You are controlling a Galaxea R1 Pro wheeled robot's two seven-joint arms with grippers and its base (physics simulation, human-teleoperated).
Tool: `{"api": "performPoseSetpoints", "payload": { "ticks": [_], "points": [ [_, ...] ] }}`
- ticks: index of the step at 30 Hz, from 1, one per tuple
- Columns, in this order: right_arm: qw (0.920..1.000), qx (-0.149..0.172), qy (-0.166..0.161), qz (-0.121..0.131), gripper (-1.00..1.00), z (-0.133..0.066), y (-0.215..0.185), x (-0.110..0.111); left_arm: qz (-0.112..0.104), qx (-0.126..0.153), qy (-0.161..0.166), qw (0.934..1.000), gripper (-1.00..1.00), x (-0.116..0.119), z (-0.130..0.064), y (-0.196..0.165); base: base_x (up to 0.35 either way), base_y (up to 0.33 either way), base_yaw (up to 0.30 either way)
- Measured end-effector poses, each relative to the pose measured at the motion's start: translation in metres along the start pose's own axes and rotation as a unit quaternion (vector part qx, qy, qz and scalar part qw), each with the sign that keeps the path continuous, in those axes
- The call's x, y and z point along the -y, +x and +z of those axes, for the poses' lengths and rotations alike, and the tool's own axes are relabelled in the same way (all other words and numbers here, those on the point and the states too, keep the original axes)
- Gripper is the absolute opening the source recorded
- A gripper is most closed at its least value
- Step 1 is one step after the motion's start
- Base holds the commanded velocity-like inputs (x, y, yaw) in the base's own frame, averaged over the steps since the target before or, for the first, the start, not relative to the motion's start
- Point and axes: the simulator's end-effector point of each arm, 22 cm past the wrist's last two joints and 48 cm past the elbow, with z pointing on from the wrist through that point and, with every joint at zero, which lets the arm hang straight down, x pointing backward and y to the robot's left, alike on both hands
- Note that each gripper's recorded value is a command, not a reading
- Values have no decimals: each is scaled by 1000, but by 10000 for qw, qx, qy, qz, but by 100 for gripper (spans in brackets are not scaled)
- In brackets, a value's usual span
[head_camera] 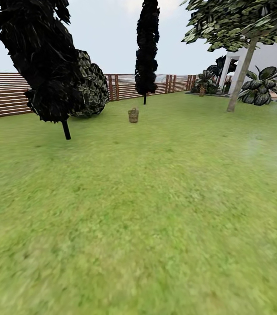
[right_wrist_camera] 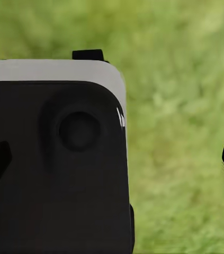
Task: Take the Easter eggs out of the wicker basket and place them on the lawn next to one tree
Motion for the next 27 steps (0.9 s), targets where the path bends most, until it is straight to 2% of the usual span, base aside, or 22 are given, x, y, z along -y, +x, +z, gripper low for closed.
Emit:
{"api": "performPoseSetpoints", "payload": {
  "ticks": [27],
  "points": [
    [10000,-1,0,0,100,0,0,0,-5,11,0,10000,100,0,0,-1,306,0,0]
  ]
}}
